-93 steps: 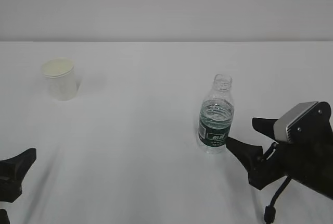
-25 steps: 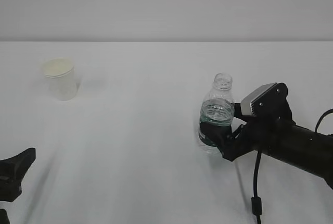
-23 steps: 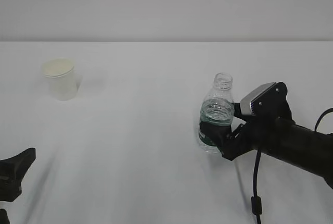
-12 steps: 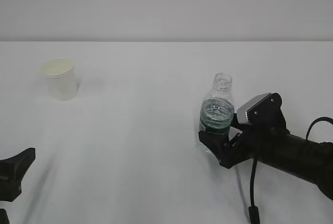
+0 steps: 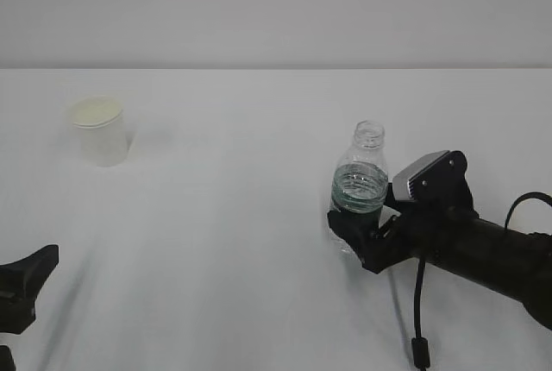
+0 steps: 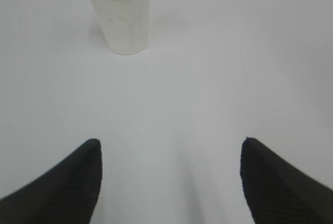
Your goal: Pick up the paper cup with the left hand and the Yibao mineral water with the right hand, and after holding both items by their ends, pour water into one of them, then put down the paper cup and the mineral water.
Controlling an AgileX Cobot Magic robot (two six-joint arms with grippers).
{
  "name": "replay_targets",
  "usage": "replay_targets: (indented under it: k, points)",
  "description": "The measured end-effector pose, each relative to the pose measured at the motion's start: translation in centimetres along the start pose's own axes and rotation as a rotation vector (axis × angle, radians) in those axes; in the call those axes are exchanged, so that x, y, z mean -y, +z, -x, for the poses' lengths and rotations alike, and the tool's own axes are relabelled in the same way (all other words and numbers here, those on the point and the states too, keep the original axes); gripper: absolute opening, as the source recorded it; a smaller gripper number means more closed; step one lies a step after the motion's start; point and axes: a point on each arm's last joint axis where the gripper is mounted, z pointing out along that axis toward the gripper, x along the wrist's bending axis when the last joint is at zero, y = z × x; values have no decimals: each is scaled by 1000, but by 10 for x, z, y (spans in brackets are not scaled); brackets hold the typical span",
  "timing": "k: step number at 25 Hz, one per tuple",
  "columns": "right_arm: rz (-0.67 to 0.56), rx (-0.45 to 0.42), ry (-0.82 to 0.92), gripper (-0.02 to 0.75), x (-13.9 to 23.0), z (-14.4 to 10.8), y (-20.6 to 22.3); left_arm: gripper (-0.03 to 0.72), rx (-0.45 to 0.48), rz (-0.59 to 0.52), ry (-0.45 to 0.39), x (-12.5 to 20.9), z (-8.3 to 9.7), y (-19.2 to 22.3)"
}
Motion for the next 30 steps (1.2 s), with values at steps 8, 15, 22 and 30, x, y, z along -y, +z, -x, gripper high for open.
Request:
replay_targets:
  k: [8, 15, 22, 30]
  points:
    - [18, -2, -13, 681, -5, 3, 5, 593, 0, 0, 0, 0, 0, 0]
    - [7, -8, -9, 680, 1, 4, 10, 593, 0, 0, 0, 0, 0, 0]
    - [6, -15, 2, 678, 6, 4, 14, 593, 0, 0, 0, 0, 0, 0]
    - [24, -23, -8, 671, 3, 6, 20, 593, 0, 0, 0, 0, 0, 0]
